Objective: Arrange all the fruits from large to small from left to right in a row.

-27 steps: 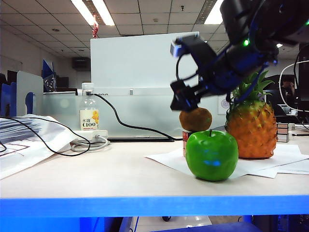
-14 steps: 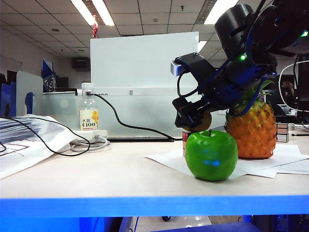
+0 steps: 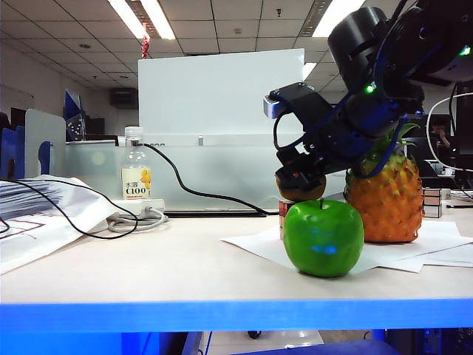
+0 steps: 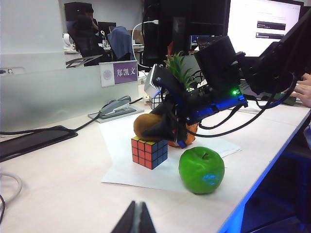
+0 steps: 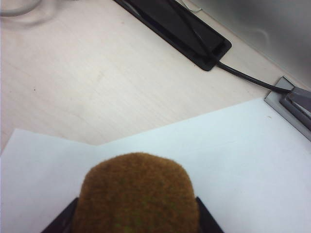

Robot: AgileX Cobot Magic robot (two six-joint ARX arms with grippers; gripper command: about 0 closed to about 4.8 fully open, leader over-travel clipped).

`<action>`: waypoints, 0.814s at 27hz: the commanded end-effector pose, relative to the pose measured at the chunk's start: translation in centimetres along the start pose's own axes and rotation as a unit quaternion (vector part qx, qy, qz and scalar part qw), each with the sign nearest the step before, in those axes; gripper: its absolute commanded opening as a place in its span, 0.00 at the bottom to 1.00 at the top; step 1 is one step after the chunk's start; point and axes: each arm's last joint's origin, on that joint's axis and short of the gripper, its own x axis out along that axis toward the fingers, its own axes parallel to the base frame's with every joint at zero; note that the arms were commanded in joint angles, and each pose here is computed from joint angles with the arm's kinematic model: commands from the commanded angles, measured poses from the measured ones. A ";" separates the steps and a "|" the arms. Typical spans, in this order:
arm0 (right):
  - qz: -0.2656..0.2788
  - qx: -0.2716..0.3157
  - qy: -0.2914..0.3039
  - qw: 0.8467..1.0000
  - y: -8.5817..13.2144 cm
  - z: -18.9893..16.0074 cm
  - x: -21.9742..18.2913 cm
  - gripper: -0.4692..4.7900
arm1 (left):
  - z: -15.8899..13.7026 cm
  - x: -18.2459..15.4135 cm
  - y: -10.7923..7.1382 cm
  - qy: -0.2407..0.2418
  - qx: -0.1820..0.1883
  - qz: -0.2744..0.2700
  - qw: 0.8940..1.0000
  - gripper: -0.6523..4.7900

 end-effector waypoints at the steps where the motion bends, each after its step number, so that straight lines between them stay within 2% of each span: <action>1: -0.005 0.005 -0.006 1.000 -0.3 0.6 -0.6 0.08 | 0.2 0.0 0.0 -0.006 0.009 0.002 1.000 0.11; 4: -0.013 0.014 -0.036 0.999 -1.2 2.8 -3.2 0.08 | 0.2 0.0 0.0 -0.006 0.009 0.002 1.000 0.11; 7: 0.009 0.046 -0.079 0.996 -2.4 5.5 -8.3 0.08 | 0.2 0.0 0.0 -0.006 0.009 0.002 1.000 0.11; 10: 0.015 0.070 -0.085 0.994 -2.8 5.6 -13.1 0.08 | 0.2 0.0 0.0 -0.006 0.009 0.001 1.000 0.11; 11: -0.003 0.081 -0.074 0.994 -2.8 4.8 -14.5 0.08 | 0.2 0.0 0.0 -0.006 0.009 0.001 1.000 0.11; 13: -0.074 0.100 -0.039 0.991 -2.6 2.4 -16.2 0.08 | 0.2 0.0 0.0 -0.006 0.009 0.001 1.000 0.11; 15: -0.109 0.133 -0.020 0.985 -1.9 -0.1 -17.0 0.08 | 0.2 0.0 0.0 -0.006 0.009 0.000 1.000 0.11; 17: -0.112 0.147 0.000 0.983 -1.1 -2.5 -16.8 0.08 | 0.2 0.0 0.0 -0.006 0.009 0.000 1.000 0.11; 20: -0.150 0.154 0.035 0.976 -0.2 -5.3 -15.5 0.08 | 0.2 0.0 0.0 -0.006 0.009 0.000 1.000 0.11; 22: -0.144 0.155 0.063 0.975 0.5 -6.9 -14.4 0.08 | 0.2 0.0 0.0 -0.006 0.009 0.001 1.000 0.11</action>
